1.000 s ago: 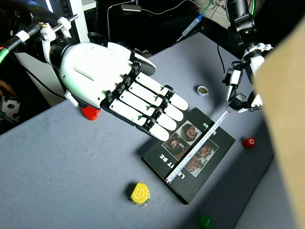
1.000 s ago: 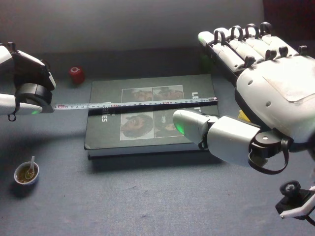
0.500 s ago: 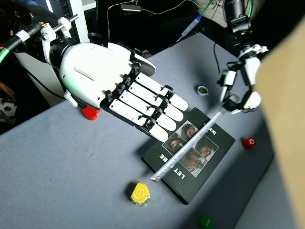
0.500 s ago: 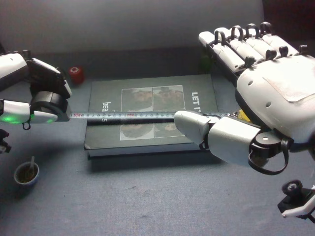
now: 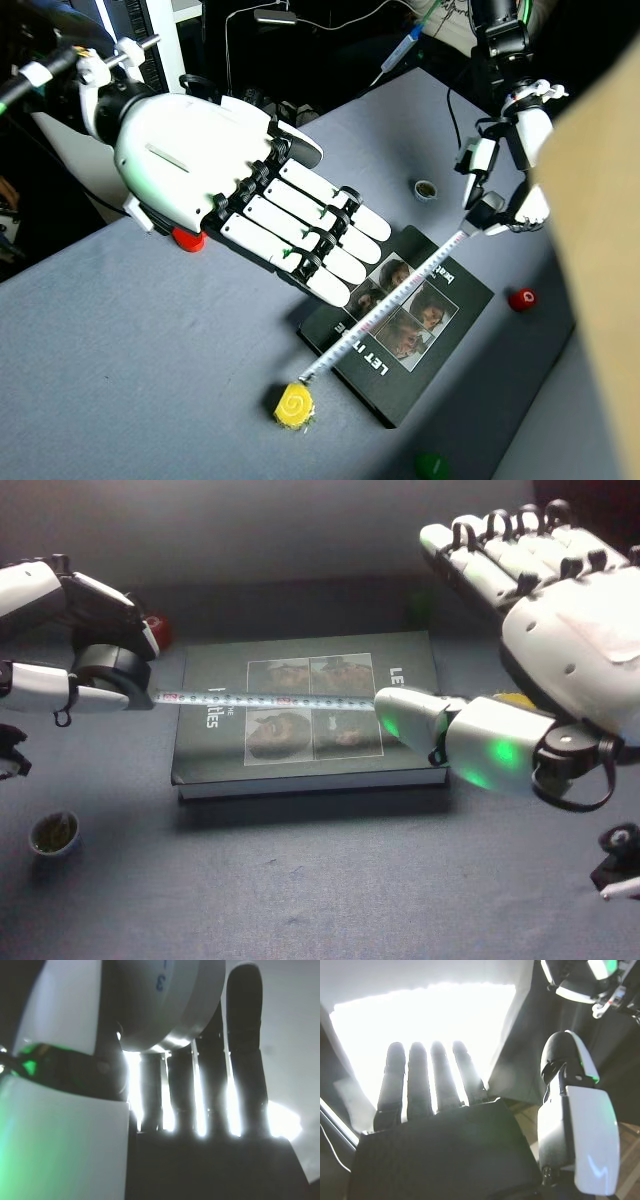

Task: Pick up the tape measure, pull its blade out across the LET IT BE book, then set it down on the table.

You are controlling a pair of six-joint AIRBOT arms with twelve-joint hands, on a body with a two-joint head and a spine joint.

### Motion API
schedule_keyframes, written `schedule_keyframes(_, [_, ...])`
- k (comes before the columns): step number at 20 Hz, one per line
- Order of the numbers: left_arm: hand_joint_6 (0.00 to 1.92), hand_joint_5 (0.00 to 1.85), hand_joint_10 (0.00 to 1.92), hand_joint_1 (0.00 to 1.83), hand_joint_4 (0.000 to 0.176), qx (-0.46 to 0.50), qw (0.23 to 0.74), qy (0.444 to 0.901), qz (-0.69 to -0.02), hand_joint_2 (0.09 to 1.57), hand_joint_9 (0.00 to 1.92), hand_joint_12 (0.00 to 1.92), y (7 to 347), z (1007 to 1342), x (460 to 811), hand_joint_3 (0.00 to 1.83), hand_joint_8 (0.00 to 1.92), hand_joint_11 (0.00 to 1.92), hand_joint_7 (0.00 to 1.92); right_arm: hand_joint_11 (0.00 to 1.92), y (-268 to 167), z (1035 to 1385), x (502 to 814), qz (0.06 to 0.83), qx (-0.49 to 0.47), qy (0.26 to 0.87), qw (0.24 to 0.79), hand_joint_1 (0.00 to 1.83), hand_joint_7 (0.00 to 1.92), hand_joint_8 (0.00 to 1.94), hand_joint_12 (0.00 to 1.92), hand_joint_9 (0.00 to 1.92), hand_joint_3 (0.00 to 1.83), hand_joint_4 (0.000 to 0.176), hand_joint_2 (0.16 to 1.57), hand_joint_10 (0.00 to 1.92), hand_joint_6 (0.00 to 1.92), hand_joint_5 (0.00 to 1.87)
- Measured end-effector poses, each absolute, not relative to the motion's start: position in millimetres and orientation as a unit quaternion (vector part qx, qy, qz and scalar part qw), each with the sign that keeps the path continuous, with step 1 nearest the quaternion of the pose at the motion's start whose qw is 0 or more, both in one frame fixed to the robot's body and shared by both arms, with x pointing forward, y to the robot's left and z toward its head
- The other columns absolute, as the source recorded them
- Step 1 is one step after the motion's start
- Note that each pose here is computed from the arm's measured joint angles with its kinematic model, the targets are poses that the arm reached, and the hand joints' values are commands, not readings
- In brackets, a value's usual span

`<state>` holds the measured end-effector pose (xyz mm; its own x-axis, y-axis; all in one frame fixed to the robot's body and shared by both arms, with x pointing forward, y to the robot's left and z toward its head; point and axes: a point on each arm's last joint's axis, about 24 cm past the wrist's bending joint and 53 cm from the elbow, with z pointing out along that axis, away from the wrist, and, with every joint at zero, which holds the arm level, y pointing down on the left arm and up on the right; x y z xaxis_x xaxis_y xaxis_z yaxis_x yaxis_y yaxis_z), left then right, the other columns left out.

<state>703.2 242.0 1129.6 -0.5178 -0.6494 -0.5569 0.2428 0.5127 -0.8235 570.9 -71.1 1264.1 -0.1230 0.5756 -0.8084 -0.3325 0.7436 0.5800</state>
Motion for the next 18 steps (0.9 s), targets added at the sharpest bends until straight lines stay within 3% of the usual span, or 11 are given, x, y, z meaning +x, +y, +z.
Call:
schedule_keyframes(7, [0.75, 1.00, 1.26, 1.38, 0.000, -0.140, 0.456, 0.739, -0.477, 1.10, 0.90, 1.12, 235, 1142, 683, 0.00, 0.98, 0.81, 1.00, 0.00, -74, 1269, 583, 0.374, 0.079, 0.674, 0.632, 0.02, 0.00, 0.00, 0.17, 0.00, 0.00, 0.000, 1.13, 0.00, 0.00, 0.00])
schedule_keyframes(12, [0.75, 1.01, 1.26, 1.38, 0.000, -0.129, 0.429, 0.765, -0.463, 1.10, 0.90, 1.11, 236, 1130, 659, 0.00, 0.98, 0.80, 1.00, 0.00, -82, 1272, 593, 0.383, 0.093, 0.678, 0.620, 0.02, 0.00, 0.00, 0.17, 0.00, 0.00, 0.000, 1.13, 0.00, 0.00, 0.00])
schedule_keyframes(18, [0.74, 1.02, 1.26, 1.38, 0.000, -0.145, 0.408, 0.778, -0.455, 1.10, 0.91, 1.12, 246, 1116, 640, 0.00, 0.98, 0.82, 1.00, 0.00, -70, 1261, 584, 0.392, 0.056, 0.693, 0.602, 0.02, 0.00, 0.00, 0.16, 0.00, 0.00, 0.000, 1.13, 0.00, 0.00, 0.00])
